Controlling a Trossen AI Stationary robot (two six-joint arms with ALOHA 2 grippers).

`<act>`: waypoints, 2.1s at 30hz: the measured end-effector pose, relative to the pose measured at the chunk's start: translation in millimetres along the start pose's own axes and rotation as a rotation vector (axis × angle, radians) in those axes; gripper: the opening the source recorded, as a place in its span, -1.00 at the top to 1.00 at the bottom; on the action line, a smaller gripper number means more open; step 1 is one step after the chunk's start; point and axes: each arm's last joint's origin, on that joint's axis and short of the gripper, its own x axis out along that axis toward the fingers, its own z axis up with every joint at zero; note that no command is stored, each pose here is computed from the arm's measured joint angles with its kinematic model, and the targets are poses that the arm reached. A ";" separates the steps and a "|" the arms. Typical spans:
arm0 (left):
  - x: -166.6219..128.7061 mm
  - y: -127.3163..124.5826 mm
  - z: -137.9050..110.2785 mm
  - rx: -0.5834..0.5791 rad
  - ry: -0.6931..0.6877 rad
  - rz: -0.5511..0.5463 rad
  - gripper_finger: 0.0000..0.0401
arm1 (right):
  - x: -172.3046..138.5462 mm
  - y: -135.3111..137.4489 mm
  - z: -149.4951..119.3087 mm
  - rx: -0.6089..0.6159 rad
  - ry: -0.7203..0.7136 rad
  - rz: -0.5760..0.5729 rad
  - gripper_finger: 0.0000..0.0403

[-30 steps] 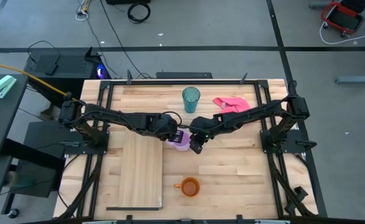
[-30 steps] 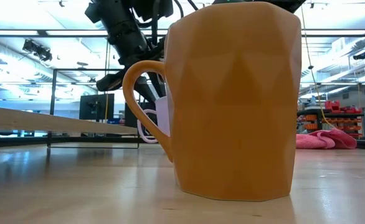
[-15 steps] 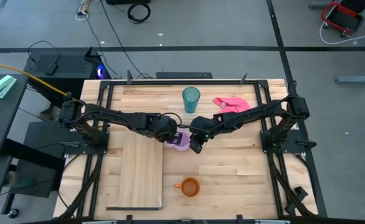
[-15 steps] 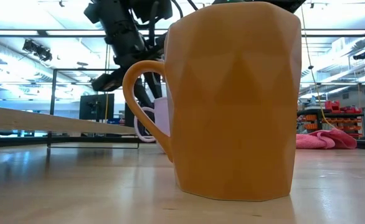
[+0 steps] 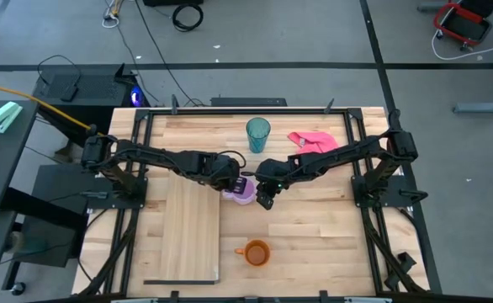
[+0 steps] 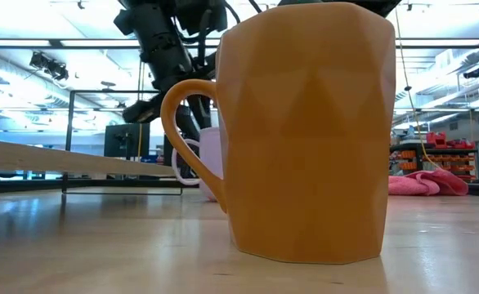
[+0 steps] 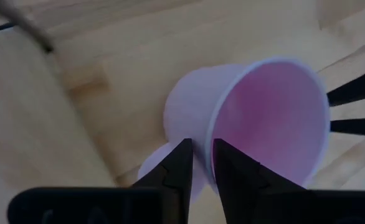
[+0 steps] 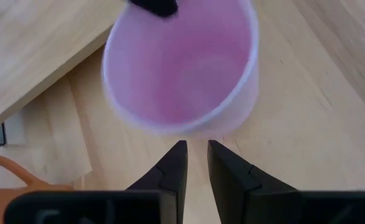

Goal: Stack small to large cups/mugs on shelf
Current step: Put the purple cup on the shelf

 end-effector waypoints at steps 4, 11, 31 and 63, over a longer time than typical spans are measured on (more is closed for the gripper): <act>6.3 0.7 -1.0 0.001 0.017 0.004 0.67 | 0.0 0.2 0.5 0.000 -0.005 0.003 0.65; 3.8 0.6 0.8 -0.002 0.014 -0.003 0.77 | 0.2 -0.1 -0.3 0.003 0.002 -0.001 0.65; -96.6 -59.3 9.5 0.188 0.005 0.016 0.95 | -96.1 22.4 -4.4 -0.013 -0.068 0.115 0.65; -153.7 34.4 -51.8 0.012 0.032 0.421 0.95 | -180.2 57.7 -80.5 -0.090 -0.133 0.020 0.65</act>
